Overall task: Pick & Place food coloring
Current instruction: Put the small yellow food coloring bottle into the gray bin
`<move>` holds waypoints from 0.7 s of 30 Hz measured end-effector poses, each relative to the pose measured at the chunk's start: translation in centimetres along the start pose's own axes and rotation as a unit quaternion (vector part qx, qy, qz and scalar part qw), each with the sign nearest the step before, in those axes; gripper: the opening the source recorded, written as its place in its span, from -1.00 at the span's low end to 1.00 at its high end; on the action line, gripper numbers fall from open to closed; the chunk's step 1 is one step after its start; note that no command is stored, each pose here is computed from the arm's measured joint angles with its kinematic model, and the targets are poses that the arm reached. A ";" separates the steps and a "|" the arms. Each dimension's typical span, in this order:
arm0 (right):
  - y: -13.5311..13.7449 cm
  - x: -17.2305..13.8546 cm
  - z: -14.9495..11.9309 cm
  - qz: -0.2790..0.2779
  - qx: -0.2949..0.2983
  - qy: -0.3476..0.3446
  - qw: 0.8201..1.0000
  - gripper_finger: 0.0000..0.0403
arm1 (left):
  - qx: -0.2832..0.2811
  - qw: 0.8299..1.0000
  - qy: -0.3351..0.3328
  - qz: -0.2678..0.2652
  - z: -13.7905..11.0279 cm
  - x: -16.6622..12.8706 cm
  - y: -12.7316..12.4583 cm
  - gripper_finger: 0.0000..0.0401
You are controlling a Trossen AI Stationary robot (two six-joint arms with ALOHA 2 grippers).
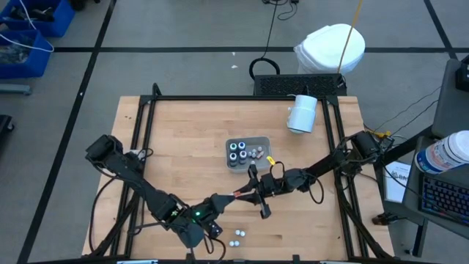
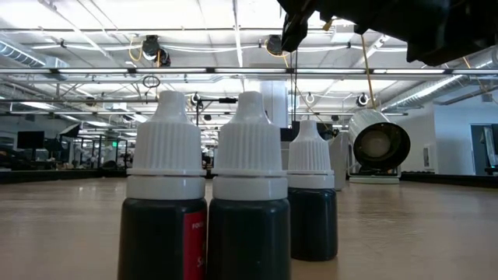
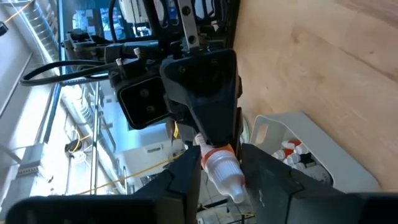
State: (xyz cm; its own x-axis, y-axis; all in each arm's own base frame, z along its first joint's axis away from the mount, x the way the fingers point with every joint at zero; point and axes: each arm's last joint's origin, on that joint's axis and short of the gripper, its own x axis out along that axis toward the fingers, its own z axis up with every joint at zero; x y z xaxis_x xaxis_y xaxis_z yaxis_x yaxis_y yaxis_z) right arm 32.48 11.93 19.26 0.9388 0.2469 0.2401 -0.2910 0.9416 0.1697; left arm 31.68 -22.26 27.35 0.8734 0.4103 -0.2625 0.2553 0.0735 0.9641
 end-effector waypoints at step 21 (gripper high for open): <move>0.0 0.0 0.0 0.009 -0.001 0.001 1.000 -0.77 | -0.002 1.000 0.007 0.005 0.0 0.0 0.0 -0.73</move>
State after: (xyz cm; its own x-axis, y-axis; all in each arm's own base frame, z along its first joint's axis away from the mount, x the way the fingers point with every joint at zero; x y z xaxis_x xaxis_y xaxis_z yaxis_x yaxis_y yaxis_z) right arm 32.48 11.97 19.29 0.9339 0.2635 0.2418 -0.3070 0.9375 0.1640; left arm 31.64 -22.27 27.40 0.8699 0.4232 -0.2532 0.2456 0.0734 0.9666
